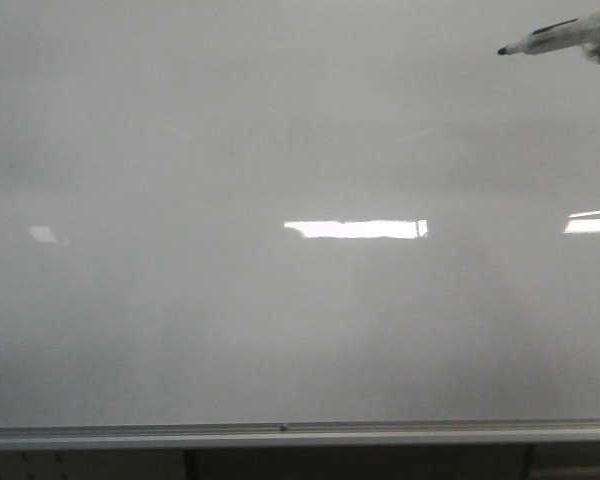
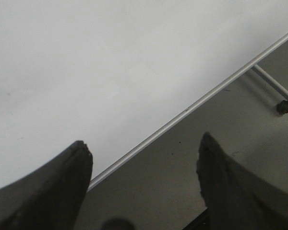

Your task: Write number 2 on whiteboard

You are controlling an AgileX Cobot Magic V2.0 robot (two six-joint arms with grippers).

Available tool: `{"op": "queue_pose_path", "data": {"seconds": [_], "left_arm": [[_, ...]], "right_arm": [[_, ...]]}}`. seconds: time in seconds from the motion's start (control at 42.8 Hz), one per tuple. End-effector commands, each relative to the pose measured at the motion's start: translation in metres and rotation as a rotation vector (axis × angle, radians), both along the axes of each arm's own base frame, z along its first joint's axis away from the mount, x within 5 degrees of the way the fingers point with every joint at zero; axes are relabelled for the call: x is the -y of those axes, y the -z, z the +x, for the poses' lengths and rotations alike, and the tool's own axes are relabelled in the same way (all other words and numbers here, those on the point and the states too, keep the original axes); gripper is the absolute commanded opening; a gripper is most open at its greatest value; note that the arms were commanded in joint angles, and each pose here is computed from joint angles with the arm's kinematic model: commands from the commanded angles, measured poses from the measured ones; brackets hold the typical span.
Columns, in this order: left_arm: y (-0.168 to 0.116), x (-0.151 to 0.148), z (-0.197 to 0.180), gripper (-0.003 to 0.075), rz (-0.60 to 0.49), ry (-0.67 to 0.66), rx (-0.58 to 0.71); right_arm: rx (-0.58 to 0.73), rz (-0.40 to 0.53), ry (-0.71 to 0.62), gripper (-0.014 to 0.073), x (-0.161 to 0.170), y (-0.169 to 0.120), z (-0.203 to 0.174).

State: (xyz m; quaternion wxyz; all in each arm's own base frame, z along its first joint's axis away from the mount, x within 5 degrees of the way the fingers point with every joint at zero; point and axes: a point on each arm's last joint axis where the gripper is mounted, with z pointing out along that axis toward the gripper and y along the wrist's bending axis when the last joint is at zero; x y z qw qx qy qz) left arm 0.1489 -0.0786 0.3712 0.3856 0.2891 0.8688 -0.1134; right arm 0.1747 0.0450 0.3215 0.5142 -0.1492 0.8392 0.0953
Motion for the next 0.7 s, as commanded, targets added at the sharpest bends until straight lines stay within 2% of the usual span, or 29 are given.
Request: {"op": "queue_pose_path", "data": {"seconds": [0.0,0.233,0.677], "left_arm": [[-0.013,0.001,0.002,0.046,-0.061,-0.018,0.075],[-0.013,0.001,0.002,0.046,-0.061,-0.018,0.075],[-0.013,0.001,0.002,0.046,-0.061,-0.018,0.075]], "right_arm": [[0.11,0.018,0.055,0.0054,0.002,-0.016,0.019],[0.123,-0.028,0.063,0.0054,-0.002,-0.019,0.055],[0.162,-0.04,0.106,0.0054,-0.006,-0.022,0.11]]}}
